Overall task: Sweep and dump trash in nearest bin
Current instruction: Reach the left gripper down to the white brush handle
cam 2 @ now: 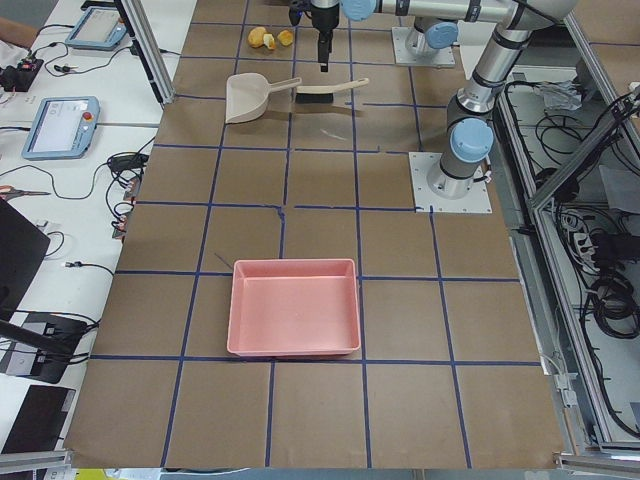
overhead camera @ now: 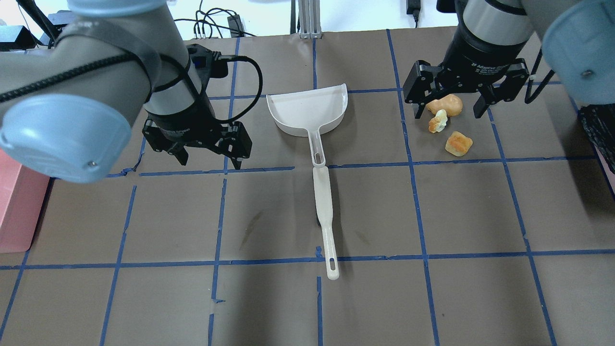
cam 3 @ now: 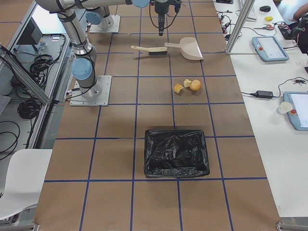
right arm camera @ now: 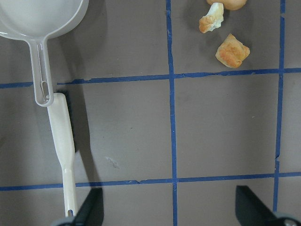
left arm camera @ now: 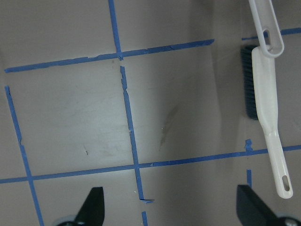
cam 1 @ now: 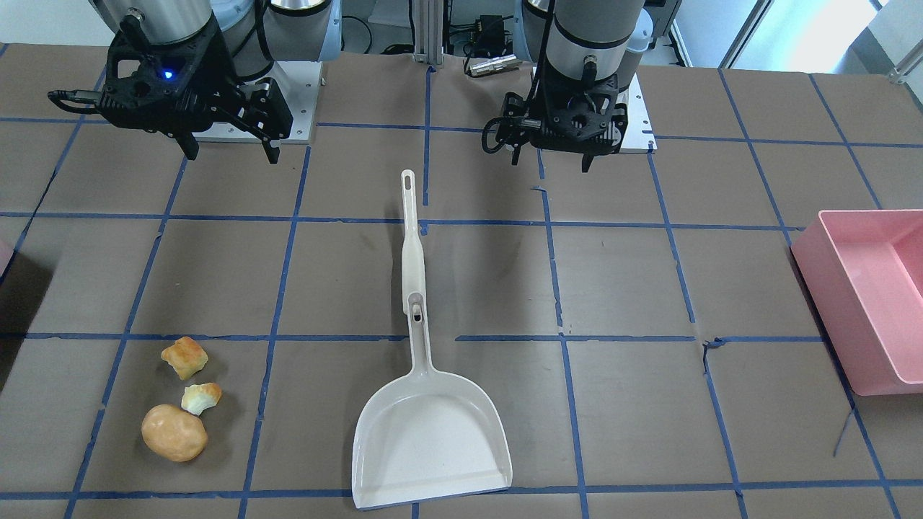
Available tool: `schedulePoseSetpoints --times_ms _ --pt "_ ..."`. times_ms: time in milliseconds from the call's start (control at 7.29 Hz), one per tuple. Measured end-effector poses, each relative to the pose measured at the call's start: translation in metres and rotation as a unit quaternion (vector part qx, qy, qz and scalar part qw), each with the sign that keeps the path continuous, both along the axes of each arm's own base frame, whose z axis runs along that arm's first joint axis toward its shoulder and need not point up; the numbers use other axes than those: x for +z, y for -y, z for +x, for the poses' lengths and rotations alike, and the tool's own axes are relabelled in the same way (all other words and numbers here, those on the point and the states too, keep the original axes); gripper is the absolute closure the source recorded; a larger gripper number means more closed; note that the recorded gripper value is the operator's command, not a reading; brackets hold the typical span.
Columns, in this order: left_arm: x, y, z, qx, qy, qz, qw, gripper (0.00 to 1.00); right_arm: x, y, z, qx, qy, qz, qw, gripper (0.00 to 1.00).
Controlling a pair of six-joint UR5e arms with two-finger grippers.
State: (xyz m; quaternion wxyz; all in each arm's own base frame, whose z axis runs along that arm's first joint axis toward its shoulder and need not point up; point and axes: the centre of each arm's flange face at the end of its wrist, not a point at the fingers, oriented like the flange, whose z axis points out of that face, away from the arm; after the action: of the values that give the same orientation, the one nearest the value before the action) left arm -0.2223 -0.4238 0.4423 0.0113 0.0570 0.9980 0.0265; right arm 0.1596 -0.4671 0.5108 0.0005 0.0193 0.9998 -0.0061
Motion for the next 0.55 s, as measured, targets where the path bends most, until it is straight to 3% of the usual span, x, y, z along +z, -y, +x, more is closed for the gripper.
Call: schedulePoseSetpoints --times_ms 549 --pt "-0.070 -0.078 -0.085 0.010 -0.028 -0.005 0.9995 0.02 -0.001 0.001 0.000 -0.001 0.000 -0.001 1.0000 0.00"
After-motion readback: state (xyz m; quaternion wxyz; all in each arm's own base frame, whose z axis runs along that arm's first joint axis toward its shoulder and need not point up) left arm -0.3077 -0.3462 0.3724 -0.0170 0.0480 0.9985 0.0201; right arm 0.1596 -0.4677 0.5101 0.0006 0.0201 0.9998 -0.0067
